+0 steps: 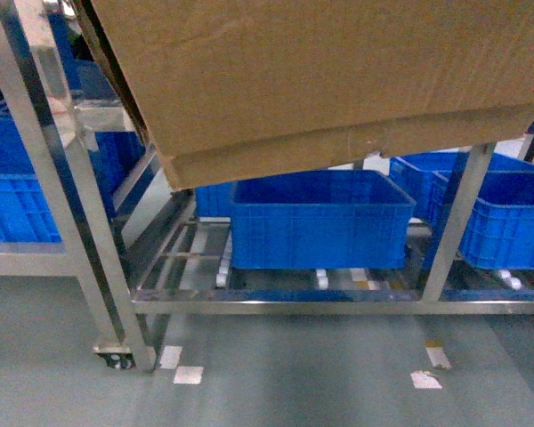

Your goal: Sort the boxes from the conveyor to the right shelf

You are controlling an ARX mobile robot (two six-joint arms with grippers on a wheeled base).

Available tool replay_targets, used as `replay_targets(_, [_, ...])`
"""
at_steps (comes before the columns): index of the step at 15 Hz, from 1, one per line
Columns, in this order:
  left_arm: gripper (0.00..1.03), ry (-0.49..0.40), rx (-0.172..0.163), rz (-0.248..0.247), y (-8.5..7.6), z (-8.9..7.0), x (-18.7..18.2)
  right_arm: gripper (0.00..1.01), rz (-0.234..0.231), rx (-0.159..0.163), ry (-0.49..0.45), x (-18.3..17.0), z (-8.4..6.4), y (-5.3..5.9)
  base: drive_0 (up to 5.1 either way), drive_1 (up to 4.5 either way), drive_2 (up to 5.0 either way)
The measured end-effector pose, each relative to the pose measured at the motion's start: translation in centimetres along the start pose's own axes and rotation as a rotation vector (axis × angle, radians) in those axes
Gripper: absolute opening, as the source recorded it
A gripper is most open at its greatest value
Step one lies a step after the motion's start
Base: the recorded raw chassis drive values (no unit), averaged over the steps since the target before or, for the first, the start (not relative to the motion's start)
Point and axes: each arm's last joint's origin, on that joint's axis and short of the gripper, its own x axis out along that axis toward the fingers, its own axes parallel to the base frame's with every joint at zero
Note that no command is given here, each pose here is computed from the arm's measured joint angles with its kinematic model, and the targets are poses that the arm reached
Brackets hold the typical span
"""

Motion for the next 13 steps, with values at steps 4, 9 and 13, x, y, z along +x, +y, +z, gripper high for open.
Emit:
replay_targets(4, [0.02,0.004,0.001,-0.001,0.01,-0.09,0.15,0.02,0.003,0.002,0.005,0.18,-0.15,0.06,0.0,0.0,0.0])
replay_targets(9, [0.02,0.001,0.001,-0.001,-0.07,-0.07,0.09,0.02,-0.001,0.001,0.002,0.1,-0.12,-0.08,0.0,0.0,0.0])
replay_targets(13, [0.02,0.003,-0.001,0.008,0.2,-0.03,0.19,0.02,0.006,-0.001,0.001,0.25,-0.08,0.25,0.0,0.0,0.0])
